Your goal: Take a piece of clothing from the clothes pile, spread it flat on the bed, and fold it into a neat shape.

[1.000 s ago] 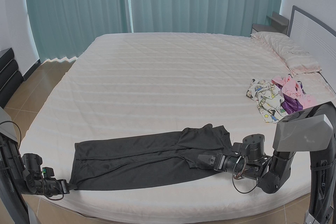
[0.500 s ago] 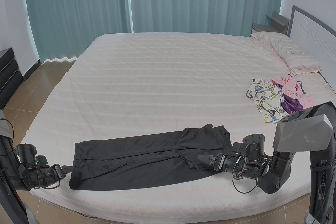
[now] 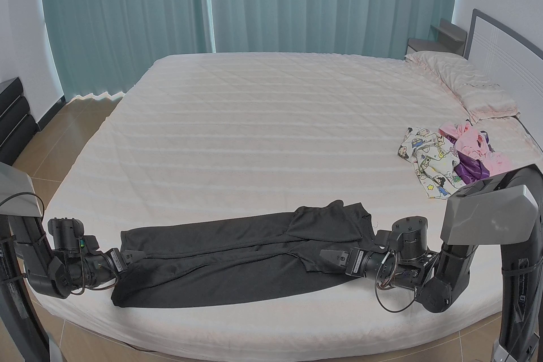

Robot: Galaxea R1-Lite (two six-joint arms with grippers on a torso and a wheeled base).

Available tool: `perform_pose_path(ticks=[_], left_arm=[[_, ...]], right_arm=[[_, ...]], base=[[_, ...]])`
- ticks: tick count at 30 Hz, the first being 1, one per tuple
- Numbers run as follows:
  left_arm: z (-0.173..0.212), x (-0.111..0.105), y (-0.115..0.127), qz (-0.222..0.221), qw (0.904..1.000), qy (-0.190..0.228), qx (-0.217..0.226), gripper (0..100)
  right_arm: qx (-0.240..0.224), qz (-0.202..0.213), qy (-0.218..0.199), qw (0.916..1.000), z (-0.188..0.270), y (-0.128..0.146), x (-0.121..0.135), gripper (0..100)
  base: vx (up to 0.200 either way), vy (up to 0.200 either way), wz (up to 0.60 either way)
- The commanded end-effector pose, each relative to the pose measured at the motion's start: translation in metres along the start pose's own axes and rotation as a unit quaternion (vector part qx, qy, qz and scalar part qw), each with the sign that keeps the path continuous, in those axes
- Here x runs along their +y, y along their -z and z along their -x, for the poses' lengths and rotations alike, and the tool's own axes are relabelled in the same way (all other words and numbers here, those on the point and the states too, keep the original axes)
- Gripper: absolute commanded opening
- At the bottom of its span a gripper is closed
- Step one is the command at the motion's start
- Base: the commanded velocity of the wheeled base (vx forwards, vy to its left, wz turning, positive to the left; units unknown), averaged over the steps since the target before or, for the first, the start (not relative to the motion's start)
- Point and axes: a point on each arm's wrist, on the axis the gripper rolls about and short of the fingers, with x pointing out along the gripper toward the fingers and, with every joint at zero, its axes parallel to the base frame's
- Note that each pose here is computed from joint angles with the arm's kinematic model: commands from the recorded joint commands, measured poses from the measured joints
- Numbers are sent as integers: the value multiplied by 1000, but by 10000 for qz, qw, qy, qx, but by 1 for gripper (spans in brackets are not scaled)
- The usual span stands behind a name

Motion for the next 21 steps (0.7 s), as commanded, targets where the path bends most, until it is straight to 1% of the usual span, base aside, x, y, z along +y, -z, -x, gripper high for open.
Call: perform_pose_path(ticks=[1, 7, 15, 16, 19, 21], left_arm=[[-9, 4, 5, 1, 9999, -53, 161, 100], [-13, 7, 8, -166, 9995, -86, 249, 100], [-19, 9, 8, -171, 9994, -111, 265, 100], [-24, 10, 11, -193, 9992, -145, 334, 0], [-27, 12, 10, -205, 9989, -371, 218, 0], [-26, 13, 11, -197, 9987, -445, 180, 0]], right_arm=[[-3, 2, -9, 10000, -1, 0, 0, 100], [-2, -3, 1, 10000, 0, 0, 0, 100], [-18, -4, -3, 10000, -1, -1, 0, 100], [-12, -5, 1, 10000, 0, -1, -1, 100], [-12, -5, 1, 10000, 0, -1, -1, 100], [-12, -5, 1, 10000, 0, -1, -1, 100]], base=[[0, 0, 0], [0, 0, 0], [0, 0, 0], [0, 0, 0], [0, 0, 0], [0, 0, 0]])
